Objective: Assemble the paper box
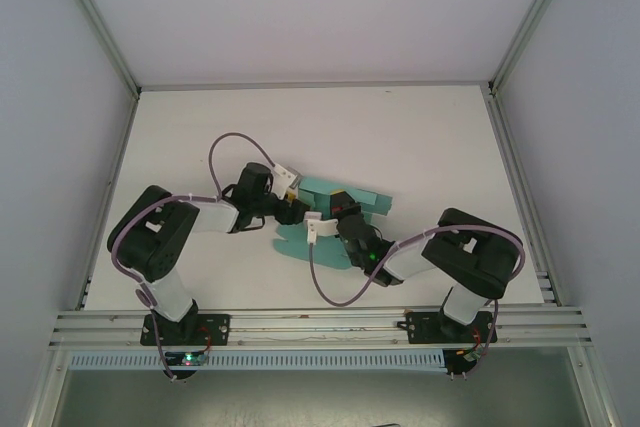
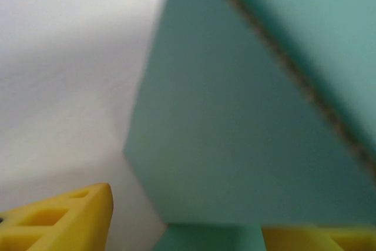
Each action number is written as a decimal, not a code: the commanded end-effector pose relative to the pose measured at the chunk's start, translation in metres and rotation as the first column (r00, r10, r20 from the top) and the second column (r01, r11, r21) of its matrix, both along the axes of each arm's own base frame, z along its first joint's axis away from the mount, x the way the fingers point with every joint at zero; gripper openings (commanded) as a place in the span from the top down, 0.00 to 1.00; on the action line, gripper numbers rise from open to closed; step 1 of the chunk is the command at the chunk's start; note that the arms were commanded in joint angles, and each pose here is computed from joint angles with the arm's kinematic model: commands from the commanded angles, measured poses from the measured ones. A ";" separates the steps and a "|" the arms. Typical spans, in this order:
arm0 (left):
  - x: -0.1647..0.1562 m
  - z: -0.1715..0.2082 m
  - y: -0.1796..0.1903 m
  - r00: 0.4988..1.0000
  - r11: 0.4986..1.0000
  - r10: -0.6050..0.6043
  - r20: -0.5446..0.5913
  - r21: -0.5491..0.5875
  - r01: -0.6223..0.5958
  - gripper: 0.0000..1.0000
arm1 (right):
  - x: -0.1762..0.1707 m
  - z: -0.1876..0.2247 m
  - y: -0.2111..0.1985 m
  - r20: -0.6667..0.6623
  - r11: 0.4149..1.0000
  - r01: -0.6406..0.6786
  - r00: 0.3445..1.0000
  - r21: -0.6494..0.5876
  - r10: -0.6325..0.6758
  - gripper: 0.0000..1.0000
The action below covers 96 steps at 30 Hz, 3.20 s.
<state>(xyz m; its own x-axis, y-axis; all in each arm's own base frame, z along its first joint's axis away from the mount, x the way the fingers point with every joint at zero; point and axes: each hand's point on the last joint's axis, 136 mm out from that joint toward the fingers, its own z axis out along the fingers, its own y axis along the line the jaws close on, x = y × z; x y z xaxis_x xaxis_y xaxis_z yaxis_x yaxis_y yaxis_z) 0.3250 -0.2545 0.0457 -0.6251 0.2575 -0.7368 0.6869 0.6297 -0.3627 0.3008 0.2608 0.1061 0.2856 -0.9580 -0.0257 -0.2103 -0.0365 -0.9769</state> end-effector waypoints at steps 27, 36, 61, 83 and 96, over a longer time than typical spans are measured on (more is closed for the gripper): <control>0.073 0.046 0.010 0.873 0.920 0.381 0.305 -0.035 -0.390 1.00 | -0.023 -0.063 0.008 -0.345 1.000 0.009 0.939 0.020 -0.001 1.00; 0.067 0.030 0.006 0.865 0.911 0.404 0.299 -0.046 -0.410 1.00 | -0.021 -0.072 -0.002 -0.392 0.998 0.052 0.919 0.038 -0.033 1.00; 0.098 0.053 0.006 0.855 0.919 0.389 0.343 -0.079 -0.387 1.00 | -0.023 -0.080 -0.009 -0.455 0.998 0.057 0.890 0.020 -0.042 1.00; 0.080 0.033 0.019 0.817 0.874 0.451 0.359 0.004 -0.485 1.00 | 0.005 -0.038 -0.031 -0.377 0.963 0.216 0.915 0.163 -0.141 0.71; 0.060 0.029 0.004 0.904 0.937 0.294 0.312 0.095 -0.337 1.00 | 0.029 0.008 -0.053 -0.202 0.949 0.262 0.953 0.177 -0.225 0.69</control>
